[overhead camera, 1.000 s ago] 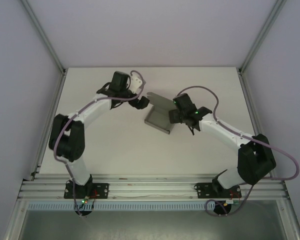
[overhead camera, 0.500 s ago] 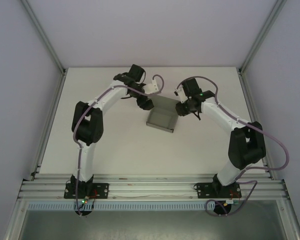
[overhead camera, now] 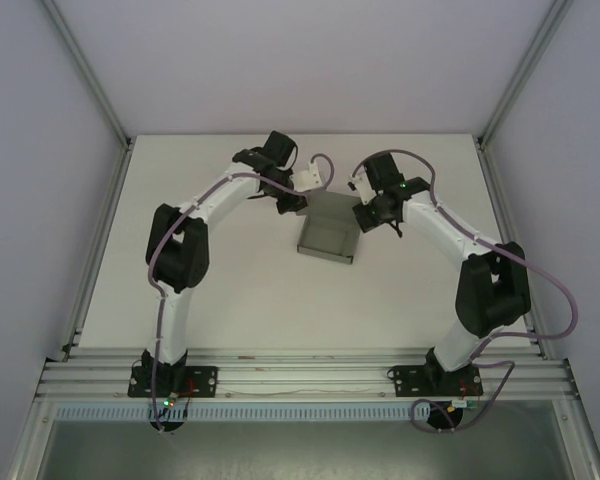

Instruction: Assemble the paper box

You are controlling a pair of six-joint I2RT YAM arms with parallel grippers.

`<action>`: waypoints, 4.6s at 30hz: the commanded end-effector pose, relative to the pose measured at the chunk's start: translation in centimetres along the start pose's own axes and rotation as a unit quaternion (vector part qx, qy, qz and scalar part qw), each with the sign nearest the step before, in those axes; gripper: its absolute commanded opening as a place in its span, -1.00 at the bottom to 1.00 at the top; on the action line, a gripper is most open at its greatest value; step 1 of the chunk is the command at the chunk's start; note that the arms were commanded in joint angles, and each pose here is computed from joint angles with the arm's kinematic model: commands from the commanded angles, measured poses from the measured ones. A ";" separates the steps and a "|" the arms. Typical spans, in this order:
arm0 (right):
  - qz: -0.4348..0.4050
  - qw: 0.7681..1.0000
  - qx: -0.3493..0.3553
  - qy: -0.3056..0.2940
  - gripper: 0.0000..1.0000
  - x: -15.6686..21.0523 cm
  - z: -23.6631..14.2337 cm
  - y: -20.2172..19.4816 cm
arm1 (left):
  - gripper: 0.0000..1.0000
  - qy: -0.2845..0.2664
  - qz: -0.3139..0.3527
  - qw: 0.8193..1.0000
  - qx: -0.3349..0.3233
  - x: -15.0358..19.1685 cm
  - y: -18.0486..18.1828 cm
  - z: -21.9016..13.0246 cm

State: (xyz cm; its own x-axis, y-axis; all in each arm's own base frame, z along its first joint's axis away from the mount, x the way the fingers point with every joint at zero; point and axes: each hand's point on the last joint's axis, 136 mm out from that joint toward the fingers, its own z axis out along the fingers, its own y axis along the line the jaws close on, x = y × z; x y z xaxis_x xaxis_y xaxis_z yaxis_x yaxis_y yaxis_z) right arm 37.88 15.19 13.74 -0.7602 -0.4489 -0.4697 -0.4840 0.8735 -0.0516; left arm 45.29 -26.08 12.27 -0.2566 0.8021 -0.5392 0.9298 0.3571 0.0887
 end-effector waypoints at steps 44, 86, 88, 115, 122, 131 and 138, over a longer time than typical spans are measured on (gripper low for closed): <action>0.281 0.938 0.080 -0.186 0.40 -4.3 -2.0 -2.3 | -0.32 -0.079 -0.440 0.873 -0.194 -0.6 2.0 -3.0; 0.253 0.961 -0.027 -0.109 0.57 2.5 -2.4 -3.0 | -1.00 -0.068 -0.079 0.988 -0.114 -4.5 -2.5 -3.6; 0.242 0.964 -0.047 -0.104 0.56 2.6 -1.8 -2.5 | -1.00 -0.082 -0.048 0.991 -0.091 -4.2 -4.4 -4.5; 0.240 0.971 -0.016 -0.010 -0.44 5.2 9.5 0.3 | -1.00 -0.054 -0.042 0.997 -0.028 -2.6 -6.8 -3.1; 0.219 0.975 0.027 0.018 -0.80 6.6 10.7 0.8 | -1.00 -0.049 -0.062 0.996 -0.042 -2.8 -5.9 -2.9; 0.155 0.970 0.188 0.012 -1.00 7.4 9.9 0.8 | -1.00 -0.050 -0.095 0.990 -0.096 -3.1 -3.6 -3.0; 0.144 0.960 0.238 0.015 -1.00 7.5 9.7 0.2 | -1.00 -0.057 -0.097 0.988 -0.103 -3.1 -3.6 -3.4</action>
State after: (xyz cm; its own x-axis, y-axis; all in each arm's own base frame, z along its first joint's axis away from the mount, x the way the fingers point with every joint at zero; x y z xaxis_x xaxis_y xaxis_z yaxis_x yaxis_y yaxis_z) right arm 37.48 17.90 3.24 -0.8075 -0.1492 -0.5707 -0.0888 0.9872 -0.1325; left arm 41.58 -27.65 15.45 -0.3815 0.6793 -0.6269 0.8064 0.5760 0.1335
